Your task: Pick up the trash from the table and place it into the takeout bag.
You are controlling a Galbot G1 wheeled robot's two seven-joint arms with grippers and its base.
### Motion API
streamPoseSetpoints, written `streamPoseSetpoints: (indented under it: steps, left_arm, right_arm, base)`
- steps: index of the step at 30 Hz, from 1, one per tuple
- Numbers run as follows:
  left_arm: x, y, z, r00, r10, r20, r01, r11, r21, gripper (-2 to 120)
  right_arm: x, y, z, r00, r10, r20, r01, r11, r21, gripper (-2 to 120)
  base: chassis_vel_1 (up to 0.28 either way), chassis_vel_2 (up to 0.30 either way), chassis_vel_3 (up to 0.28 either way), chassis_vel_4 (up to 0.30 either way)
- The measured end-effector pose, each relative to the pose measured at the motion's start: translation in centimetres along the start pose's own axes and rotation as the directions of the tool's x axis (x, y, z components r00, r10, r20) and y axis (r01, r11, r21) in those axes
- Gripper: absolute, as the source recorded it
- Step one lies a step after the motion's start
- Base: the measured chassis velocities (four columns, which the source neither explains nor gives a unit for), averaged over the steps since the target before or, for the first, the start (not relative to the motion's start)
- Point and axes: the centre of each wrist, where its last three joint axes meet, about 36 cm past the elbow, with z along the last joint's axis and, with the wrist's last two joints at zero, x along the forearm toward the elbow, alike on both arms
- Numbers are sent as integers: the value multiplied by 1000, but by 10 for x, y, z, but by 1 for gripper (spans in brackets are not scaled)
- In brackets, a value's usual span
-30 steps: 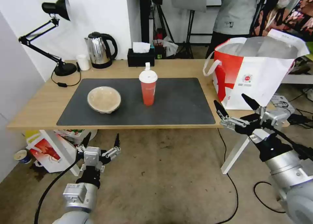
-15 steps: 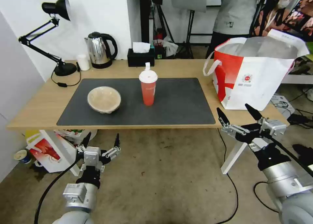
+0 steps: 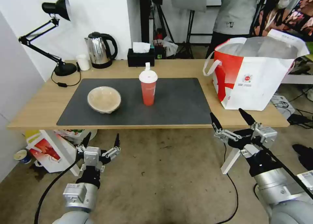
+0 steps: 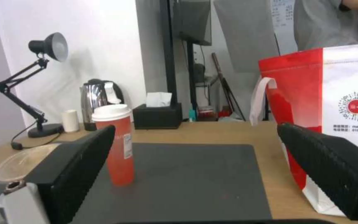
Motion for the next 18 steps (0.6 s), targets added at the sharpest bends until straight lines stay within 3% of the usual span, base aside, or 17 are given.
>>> streamPoseSetpoints:
  steps: [18]
  left_arm:
    - [0, 0, 0, 1000, 0, 0, 0, 1000, 0, 100]
  right_arm:
    - [10, 7, 9, 1000, 18, -9, -18, 999, 38, 100]
  base:
    - [0, 0, 0, 0]
